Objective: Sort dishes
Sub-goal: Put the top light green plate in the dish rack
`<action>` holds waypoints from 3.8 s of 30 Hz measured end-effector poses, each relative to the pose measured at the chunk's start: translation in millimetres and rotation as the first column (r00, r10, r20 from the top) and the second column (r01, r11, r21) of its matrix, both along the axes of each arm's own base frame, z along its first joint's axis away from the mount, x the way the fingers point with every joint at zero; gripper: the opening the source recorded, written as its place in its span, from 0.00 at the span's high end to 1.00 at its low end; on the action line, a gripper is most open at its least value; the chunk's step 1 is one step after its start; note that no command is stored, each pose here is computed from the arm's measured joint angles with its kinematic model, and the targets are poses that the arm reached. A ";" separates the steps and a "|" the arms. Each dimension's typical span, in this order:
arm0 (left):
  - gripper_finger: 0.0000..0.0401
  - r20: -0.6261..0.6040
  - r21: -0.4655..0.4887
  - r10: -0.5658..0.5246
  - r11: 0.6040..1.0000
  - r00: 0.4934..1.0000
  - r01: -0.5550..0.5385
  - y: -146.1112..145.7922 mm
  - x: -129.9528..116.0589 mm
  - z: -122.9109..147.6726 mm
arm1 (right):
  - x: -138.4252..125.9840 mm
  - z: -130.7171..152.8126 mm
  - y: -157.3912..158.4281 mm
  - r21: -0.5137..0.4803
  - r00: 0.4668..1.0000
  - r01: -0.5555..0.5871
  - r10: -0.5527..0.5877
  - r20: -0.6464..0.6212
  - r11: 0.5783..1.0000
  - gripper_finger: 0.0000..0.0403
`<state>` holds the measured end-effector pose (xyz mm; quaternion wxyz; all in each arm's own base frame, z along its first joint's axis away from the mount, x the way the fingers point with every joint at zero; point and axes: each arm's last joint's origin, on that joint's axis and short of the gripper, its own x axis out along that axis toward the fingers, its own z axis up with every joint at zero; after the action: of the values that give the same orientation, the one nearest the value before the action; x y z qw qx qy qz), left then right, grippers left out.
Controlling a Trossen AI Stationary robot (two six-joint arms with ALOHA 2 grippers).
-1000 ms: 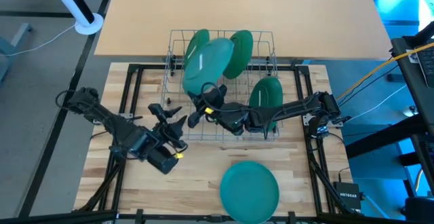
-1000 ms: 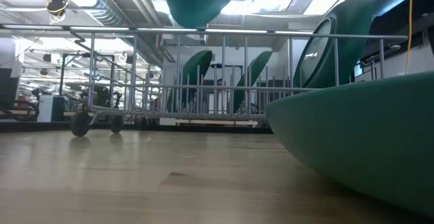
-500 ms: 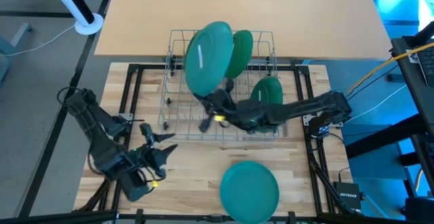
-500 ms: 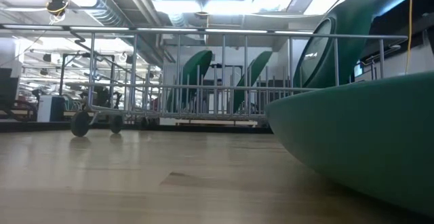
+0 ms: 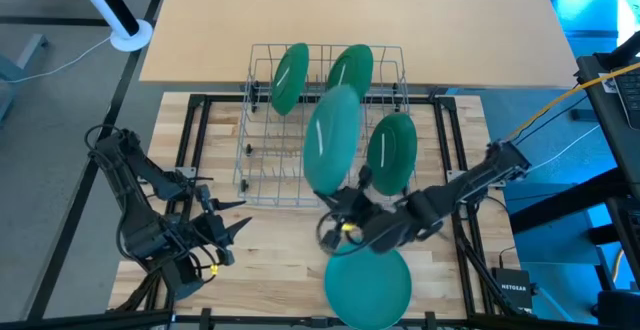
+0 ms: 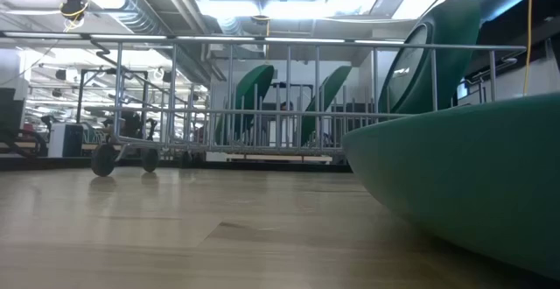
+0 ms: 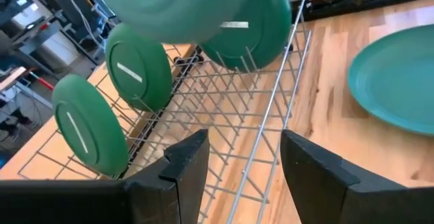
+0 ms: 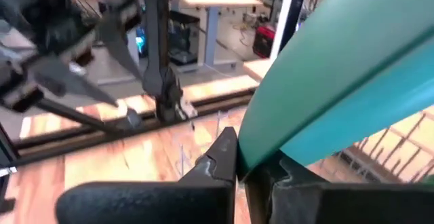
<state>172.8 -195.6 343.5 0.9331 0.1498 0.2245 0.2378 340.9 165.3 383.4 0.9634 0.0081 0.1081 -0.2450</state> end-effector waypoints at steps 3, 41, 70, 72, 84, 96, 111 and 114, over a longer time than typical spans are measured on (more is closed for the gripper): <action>0.57 -0.009 0.013 0.008 1.000 1.000 -0.008 1.5 1.2 -4.4 | 8.3 -13.0 5.3 0.018 1.000 0.023 -0.023 -0.003 1.000 0.97; 0.57 -0.047 -0.038 0.055 0.998 0.997 -0.057 7.5 -3.7 -7.8 | 46.7 -103.3 -6.9 0.038 0.955 0.164 -0.149 -0.255 0.986 0.98; 0.57 -0.034 -0.058 0.065 0.996 0.997 -0.066 7.5 -3.8 -7.8 | 50.2 -114.0 -38.3 0.105 0.907 0.213 -0.156 -0.392 0.971 0.98; 0.57 -0.034 -0.058 0.064 0.996 0.997 -0.066 7.5 -3.8 -7.8 | 50.3 -115.6 -37.9 0.115 0.903 0.207 -0.145 -0.403 0.971 0.98; 0.57 -0.031 -0.063 0.066 0.996 0.997 -0.068 7.4 -3.8 -7.8 | 45.7 -119.8 -35.1 0.147 0.888 0.219 -0.134 -0.441 0.964 0.98; 0.57 -0.030 -0.065 0.068 0.995 0.997 -0.070 7.5 -3.8 -7.8 | 41.8 -87.6 -33.3 -0.030 0.827 -0.024 0.003 -0.563 0.999 0.98; 0.57 0.000 -0.113 0.099 0.989 0.995 -0.098 8.5 -2.5 -8.0 | 30.2 -73.2 -49.4 -0.089 0.776 -0.029 -0.034 -0.630 0.996 0.98; 0.57 -0.001 -0.112 0.104 0.988 0.995 -0.103 9.4 -1.6 -8.0 | 26.3 -59.8 -50.3 -0.068 0.800 -0.064 0.011 -0.600 0.996 0.98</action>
<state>171.1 -186.2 335.6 0.9270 0.0847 0.2425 0.2732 367.3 115.0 323.6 0.8842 -0.1126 0.3961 -0.2202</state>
